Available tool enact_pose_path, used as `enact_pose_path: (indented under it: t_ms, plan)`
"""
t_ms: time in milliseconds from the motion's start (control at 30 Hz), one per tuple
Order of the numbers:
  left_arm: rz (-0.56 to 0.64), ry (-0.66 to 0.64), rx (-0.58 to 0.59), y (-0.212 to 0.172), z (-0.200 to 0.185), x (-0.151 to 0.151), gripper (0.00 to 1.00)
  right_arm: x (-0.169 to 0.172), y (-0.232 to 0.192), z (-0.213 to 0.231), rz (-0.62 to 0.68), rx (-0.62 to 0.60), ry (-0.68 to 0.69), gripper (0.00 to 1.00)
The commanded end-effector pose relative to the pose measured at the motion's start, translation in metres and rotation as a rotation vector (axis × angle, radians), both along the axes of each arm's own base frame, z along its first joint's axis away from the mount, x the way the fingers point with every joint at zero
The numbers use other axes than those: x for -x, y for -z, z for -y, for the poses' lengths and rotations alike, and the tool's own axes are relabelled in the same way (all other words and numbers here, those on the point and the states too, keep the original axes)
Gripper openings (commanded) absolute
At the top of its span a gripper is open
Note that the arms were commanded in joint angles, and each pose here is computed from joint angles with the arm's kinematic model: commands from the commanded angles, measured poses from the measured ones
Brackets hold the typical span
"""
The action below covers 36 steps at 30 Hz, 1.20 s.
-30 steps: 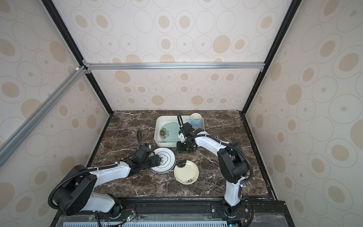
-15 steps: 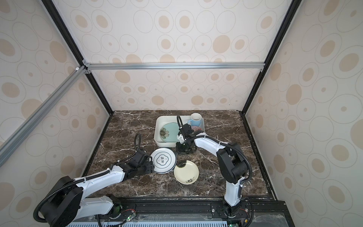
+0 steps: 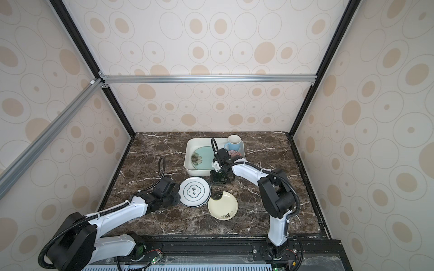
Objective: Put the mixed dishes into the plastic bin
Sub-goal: 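Pinch the top teal-rimmed plate's rim with the right gripper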
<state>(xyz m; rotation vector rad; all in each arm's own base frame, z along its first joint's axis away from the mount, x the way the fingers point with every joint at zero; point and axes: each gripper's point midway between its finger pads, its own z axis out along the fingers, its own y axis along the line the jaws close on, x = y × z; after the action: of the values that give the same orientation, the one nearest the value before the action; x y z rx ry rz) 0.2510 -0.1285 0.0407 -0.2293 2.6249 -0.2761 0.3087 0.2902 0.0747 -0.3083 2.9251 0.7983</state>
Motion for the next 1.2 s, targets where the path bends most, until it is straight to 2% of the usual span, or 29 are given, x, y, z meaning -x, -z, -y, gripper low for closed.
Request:
enact_pose_path:
  t_ms: [0,233,667,833,1167]
  plan:
    - [0.026,-0.018,0.000,-0.013,-0.005,-0.009,0.32,0.003,0.007,-0.004,-0.028,0.008,-0.019,0.25]
    - [0.016,-0.012,0.012,-0.009,-0.004,-0.016,0.31,0.001,0.008,-0.007,-0.036,0.008,-0.021,0.24]
    - [-0.002,0.013,0.016,-0.001,0.000,-0.020,0.04,-0.002,0.015,-0.012,-0.059,0.008,-0.027,0.20]
    - [-0.008,0.021,0.018,0.002,0.002,-0.022,0.00,-0.003,0.017,-0.013,-0.066,0.011,-0.029,0.19]
    - [-0.022,0.025,0.022,0.007,0.004,-0.023,0.00,-0.001,0.015,-0.015,-0.079,-0.005,-0.032,0.18]
